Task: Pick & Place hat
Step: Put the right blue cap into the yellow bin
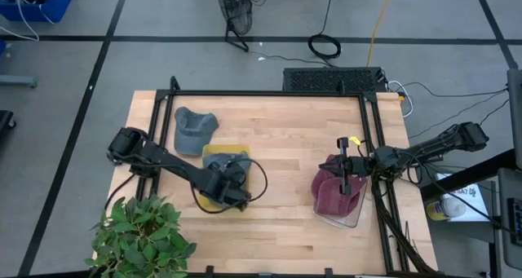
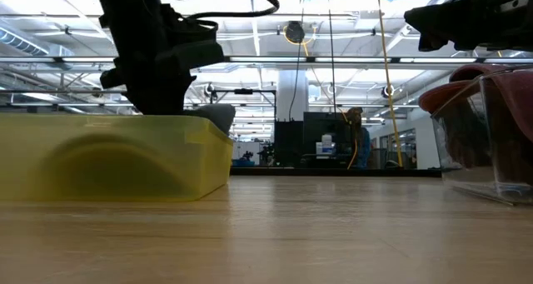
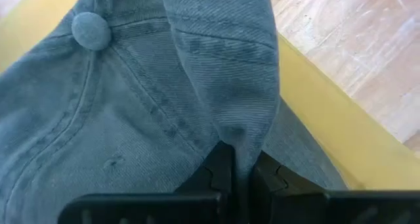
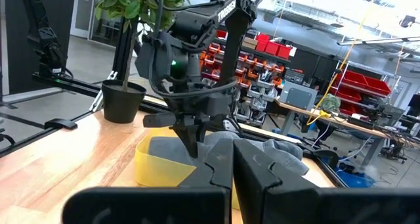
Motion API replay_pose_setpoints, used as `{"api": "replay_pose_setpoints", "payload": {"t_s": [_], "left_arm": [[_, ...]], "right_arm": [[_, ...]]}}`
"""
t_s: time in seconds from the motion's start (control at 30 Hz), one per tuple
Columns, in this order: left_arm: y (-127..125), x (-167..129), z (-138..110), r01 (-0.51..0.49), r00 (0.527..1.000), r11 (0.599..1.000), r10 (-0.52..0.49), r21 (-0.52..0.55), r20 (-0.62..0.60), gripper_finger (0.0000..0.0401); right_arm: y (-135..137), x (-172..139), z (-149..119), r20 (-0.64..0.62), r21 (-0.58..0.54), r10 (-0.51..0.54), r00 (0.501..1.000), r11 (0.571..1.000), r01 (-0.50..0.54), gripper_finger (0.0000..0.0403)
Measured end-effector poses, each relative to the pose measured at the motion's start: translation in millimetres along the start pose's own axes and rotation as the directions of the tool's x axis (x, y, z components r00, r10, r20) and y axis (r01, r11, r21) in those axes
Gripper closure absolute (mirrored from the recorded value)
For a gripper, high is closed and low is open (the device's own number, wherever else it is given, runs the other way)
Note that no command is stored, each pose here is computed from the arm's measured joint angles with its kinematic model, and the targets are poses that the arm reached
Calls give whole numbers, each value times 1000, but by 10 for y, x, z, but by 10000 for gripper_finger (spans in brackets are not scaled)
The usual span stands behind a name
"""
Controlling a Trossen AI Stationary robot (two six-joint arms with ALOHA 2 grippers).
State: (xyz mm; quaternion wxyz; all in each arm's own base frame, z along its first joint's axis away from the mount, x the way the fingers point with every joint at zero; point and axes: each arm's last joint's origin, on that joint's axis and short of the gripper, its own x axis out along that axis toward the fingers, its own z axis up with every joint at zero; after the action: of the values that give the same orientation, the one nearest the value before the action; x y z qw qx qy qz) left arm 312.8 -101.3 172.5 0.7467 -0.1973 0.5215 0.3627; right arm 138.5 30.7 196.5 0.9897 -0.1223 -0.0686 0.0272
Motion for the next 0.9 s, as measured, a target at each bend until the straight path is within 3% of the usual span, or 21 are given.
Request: {"api": "replay_pose_setpoints", "payload": {"t_s": [0.23, 0.53, 0.9], "left_arm": [[0, 23, 6, 9, 1000, 999, -9, 36, -13, 393], [-19, -55, 29, 30, 1000, 997, -30, 72, 7, 319], [41, -301, 72, 71, 997, 989, -74, 132, 20, 262]], "right_arm": [[0, 0, 0, 0, -4, 0, 1000, 1000, 0, 403], [3, 0, -9, -9, -4, 3, 1000, 1000, -3, 403], [4, 0, -12, -13, -3, 3, 1000, 1000, -3, 403]]}}
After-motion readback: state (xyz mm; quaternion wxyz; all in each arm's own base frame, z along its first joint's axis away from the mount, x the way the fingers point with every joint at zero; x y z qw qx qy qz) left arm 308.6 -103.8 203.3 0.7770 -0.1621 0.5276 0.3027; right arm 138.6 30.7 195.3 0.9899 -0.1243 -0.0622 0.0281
